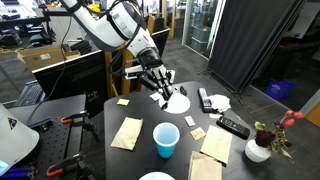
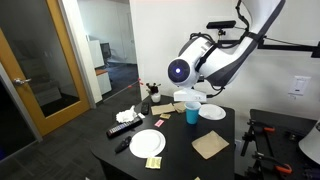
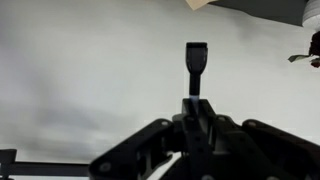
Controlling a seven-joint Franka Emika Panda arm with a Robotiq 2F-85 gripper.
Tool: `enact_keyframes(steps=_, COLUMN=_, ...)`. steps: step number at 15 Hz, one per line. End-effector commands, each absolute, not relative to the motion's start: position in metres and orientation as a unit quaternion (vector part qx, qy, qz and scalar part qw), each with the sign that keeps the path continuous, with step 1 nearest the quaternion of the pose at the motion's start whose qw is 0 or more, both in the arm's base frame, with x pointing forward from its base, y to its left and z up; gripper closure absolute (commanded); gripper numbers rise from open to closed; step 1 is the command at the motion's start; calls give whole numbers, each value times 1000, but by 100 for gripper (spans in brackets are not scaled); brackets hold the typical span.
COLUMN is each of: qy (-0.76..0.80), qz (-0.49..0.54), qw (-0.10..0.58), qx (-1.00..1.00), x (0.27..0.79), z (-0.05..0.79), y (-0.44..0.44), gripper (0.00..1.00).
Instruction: Put the marker in the cup
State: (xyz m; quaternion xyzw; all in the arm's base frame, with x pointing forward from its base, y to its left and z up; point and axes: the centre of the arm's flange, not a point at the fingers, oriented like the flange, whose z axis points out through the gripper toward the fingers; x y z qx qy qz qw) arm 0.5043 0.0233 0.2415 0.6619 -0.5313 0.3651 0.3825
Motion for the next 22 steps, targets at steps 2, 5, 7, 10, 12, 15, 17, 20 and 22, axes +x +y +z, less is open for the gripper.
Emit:
enact_keyframes(steps=2, qy=-540, qz=411, qw=400, qx=616, x=512, z=229, y=18, gripper=97)
enact_keyframes(steps=5, qy=-547, qz=413, qw=409, qx=602, x=510, z=218, y=13, gripper=97)
enact_keyframes(steps=7, qy=-550, qz=410, qw=415, qx=597, x=507, z=208, y=11, gripper=97)
enact_keyframes(steps=10, qy=-554, qz=405, qw=419, qx=594, x=503, z=195, y=9, gripper=97)
enact_keyframes(steps=12, qy=-560, qz=404, qw=418, qx=591, x=501, z=185, y=8, gripper=97)
enact_keyframes(steps=15, qy=-561, qz=398, qw=420, qx=592, x=500, z=171, y=7, gripper=97)
enact_keyframes(steps=17, qy=-560, qz=395, qw=423, qx=593, x=500, z=163, y=7, gripper=97)
enact_keyframes(steps=20, qy=-556, qz=390, qw=426, qx=597, x=501, z=154, y=7, gripper=97)
enact_keyframes(steps=22, qy=-555, qz=388, qw=427, qx=599, x=503, z=149, y=7, gripper=97)
